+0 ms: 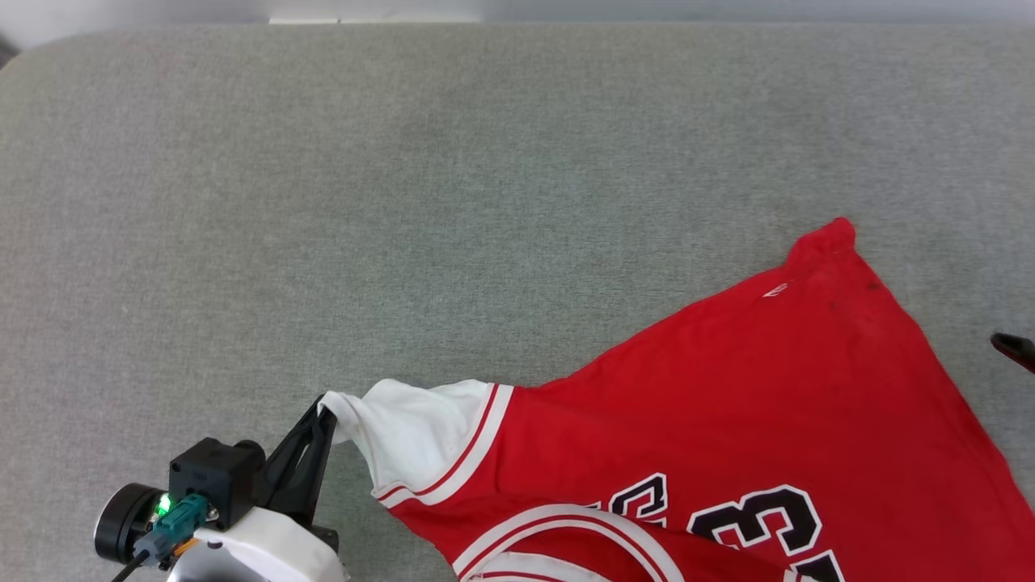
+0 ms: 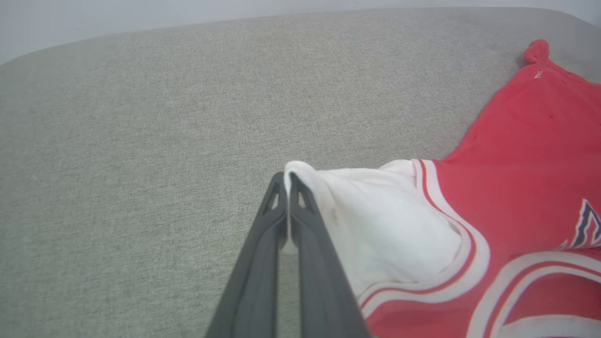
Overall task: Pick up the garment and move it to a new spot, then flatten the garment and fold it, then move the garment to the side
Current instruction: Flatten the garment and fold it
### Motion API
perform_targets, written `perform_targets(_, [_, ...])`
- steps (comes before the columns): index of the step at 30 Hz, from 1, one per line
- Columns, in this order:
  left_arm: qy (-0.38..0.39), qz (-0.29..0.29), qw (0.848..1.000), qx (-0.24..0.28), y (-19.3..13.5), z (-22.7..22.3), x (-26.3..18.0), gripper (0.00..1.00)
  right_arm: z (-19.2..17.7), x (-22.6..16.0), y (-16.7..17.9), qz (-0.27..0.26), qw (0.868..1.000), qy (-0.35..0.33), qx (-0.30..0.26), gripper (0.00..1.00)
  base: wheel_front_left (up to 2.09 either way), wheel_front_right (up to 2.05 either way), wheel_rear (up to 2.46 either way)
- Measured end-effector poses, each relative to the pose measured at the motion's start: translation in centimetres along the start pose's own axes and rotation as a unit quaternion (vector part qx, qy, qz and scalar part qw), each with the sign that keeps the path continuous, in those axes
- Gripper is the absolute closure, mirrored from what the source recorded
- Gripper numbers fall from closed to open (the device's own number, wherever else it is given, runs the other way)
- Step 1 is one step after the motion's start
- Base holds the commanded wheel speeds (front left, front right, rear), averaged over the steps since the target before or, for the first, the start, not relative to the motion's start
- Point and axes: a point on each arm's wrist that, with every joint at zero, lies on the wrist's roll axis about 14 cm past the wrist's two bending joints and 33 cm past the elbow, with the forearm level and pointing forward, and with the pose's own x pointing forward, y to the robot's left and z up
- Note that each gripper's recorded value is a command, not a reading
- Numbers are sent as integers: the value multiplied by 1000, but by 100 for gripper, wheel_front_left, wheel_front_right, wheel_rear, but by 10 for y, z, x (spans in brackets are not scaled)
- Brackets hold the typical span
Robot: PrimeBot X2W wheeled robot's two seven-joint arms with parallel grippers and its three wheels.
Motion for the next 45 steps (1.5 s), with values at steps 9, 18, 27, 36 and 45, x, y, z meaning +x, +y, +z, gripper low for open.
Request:
perform_targets(9, [5, 5, 1000, -4, 3, -6, 13, 100, 40, 67, 17, 31, 997, 65, -35, 0, 0, 0, 0])
perform_targets(18, [21, 8, 1000, -13, 3, -19, 27, 100, 49, 137, 24, 46, 992, 112, -41, 0, 0, 0, 0])
perform_targets(27, [20, 12, 1000, -15, 4, -22, 30, 100, 37, 157, 39, 75, 990, 112, -36, 100, 0, 0, 0])
perform_targets(36, [-31, 9, 999, 9, 5, 8, 25, 100, 89, 116, 28, 52, 997, -44, -22, 100, 0, 0, 0])
perform_targets(45, [-172, -20, 983, 59, -8, 110, 37, 100, 146, 35, 2, -5, 976, -218, -26, 100, 0, 0, 0])
